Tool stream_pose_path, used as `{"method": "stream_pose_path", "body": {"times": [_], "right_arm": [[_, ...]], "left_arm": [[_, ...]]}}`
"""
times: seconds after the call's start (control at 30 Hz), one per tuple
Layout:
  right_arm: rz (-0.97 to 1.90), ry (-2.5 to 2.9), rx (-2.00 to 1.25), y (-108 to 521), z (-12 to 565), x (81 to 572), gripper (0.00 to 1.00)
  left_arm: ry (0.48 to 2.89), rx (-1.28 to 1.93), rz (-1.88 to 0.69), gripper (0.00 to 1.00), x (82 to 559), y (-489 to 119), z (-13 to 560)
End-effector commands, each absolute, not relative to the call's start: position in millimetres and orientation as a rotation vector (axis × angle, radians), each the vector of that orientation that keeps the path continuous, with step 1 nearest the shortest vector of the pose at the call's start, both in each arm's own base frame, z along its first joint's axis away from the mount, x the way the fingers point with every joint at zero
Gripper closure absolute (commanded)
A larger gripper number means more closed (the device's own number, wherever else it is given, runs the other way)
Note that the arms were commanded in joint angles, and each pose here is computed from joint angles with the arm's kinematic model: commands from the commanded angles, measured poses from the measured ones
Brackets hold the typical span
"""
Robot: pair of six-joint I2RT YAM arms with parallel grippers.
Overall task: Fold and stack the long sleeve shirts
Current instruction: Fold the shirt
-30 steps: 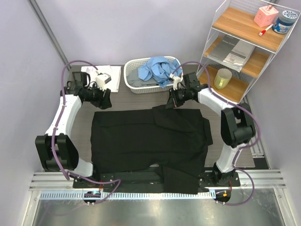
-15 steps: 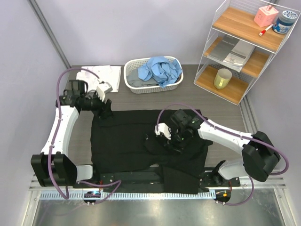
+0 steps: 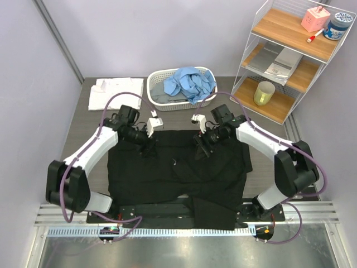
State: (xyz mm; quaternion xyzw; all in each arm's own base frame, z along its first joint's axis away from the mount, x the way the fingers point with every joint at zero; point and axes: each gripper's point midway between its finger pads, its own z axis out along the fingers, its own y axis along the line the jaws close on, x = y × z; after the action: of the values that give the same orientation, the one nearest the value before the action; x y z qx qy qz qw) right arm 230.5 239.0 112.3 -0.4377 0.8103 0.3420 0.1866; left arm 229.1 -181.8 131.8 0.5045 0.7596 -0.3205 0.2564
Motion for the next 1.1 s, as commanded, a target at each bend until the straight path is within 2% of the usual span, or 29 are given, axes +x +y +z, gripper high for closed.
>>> {"method": "stream_pose_path", "body": {"times": [0.0, 0.17, 0.27, 0.3, 0.37, 0.43, 0.47, 0.53, 0.6, 0.77, 0.9, 1.07], "right_arm": [[1.201, 2.313, -0.983, 276, 126, 227, 0.23], [1.134, 2.329, -1.057, 294, 103, 221, 0.2], [1.105, 2.326, -1.177, 301, 83, 208, 0.29], [1.101, 2.337, -1.203, 303, 75, 206, 0.44], [1.13, 2.302, -1.244, 311, 76, 206, 0.63], [1.123, 2.277, -1.272, 318, 77, 211, 0.75], [1.1, 2.233, -1.304, 321, 88, 219, 0.88], [1.042, 2.162, -1.341, 326, 107, 233, 0.97], [1.021, 2.111, -1.404, 322, 118, 231, 0.99], [0.995, 1.838, -1.551, 321, 171, 206, 0.99], [0.931, 1.728, -1.606, 315, 188, 197, 0.99], [0.883, 1.697, -1.612, 309, 202, 197, 0.99]], "left_arm": [[2.005, 1.199, -0.943, 0.36, 268, -202, 154], [2.032, 1.067, -0.914, 0.32, 260, -185, 164], [2.026, 1.068, -0.898, 0.29, 242, -179, 163], [2.018, 1.071, -0.904, 0.28, 238, -179, 162], [2.016, 1.054, -0.918, 0.25, 229, -179, 163], [2.032, 1.019, -0.945, 0.24, 225, -180, 164], [2.049, 0.995, -0.97, 0.24, 221, -181, 165], [2.04, 0.975, -0.992, 0.23, 214, -182, 168], [2.015, 0.975, -1.0, 0.21, 209, -183, 172], [1.829, 1.06, -0.94, 0.0, 214, -192, 199], [1.639, 1.155, -0.853, 0.0, 224, -206, 227], [1.579, 1.221, -0.86, 0.0, 221, -223, 233]]}}
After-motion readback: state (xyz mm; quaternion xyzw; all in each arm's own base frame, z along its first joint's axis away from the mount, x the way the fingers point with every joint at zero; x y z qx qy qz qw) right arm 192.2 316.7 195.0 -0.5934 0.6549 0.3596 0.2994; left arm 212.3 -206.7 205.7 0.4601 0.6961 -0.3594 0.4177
